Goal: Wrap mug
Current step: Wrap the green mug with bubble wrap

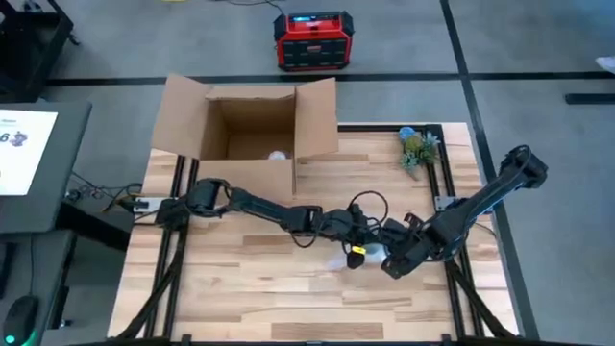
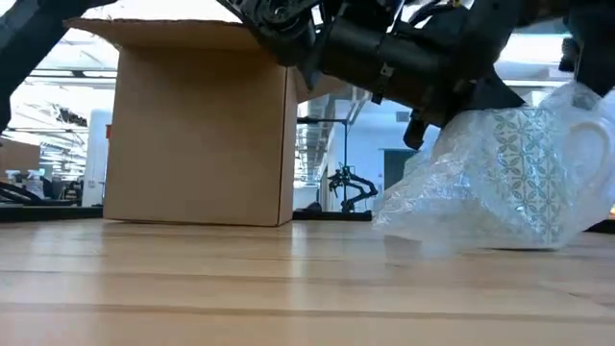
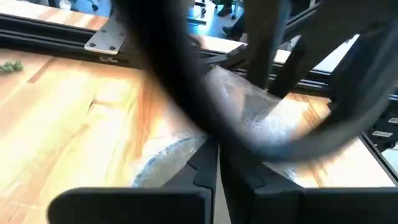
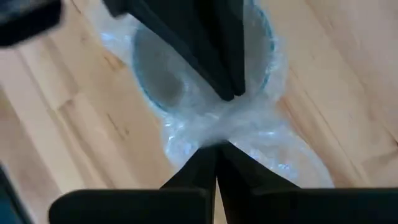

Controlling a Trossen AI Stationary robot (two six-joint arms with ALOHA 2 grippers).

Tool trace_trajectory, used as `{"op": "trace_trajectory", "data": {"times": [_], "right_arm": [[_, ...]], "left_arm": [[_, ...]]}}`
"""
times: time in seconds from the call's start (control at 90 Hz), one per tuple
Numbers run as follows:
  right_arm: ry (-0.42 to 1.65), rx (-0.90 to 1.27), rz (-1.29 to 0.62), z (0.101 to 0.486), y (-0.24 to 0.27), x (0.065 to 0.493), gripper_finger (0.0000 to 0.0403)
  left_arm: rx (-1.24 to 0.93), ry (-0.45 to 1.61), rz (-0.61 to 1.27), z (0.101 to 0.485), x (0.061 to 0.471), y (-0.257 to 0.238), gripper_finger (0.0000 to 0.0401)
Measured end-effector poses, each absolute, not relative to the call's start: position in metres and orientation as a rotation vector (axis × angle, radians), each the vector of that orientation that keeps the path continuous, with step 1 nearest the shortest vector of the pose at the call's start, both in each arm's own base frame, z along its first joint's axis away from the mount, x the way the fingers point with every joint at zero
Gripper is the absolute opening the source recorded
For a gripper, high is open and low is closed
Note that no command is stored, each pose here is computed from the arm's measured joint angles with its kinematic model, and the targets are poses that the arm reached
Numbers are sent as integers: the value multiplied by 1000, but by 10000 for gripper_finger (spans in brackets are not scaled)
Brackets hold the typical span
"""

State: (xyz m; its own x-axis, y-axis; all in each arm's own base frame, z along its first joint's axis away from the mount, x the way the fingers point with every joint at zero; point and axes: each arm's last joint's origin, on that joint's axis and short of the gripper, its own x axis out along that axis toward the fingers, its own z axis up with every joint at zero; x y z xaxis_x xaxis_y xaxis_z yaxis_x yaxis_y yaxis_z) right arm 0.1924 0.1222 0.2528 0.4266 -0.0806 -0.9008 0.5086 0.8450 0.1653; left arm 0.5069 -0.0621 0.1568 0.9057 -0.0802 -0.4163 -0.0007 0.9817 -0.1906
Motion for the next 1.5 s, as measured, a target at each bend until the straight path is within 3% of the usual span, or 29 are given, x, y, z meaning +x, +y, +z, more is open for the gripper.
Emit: {"op": "trace_trajectory", "data": {"times": [0.2, 0.433, 0.744, 0.856, 1.078, 1.5], "right_arm": [[962, 453, -321, 263, 123, 197, 0], [1044, 376, -378, 237, 122, 221, 0], [1176, 372, -389, 215, 116, 238, 0], [1274, 400, -338, 207, 111, 241, 0], [1268, 401, -354, 213, 99, 247, 0], [1132, 375, -304, 231, 93, 267, 0]], "left_arm": [[-193, 456, -36, 154, 506, -62, 0], [-147, 478, -52, 170, 500, -66, 0], [14, 791, 102, 230, 444, -62, 0], [29, 912, 123, 236, 426, -65, 0], [111, 1086, 308, 213, 398, -80, 0], [98, 877, 358, 153, 391, -73, 0]]}}
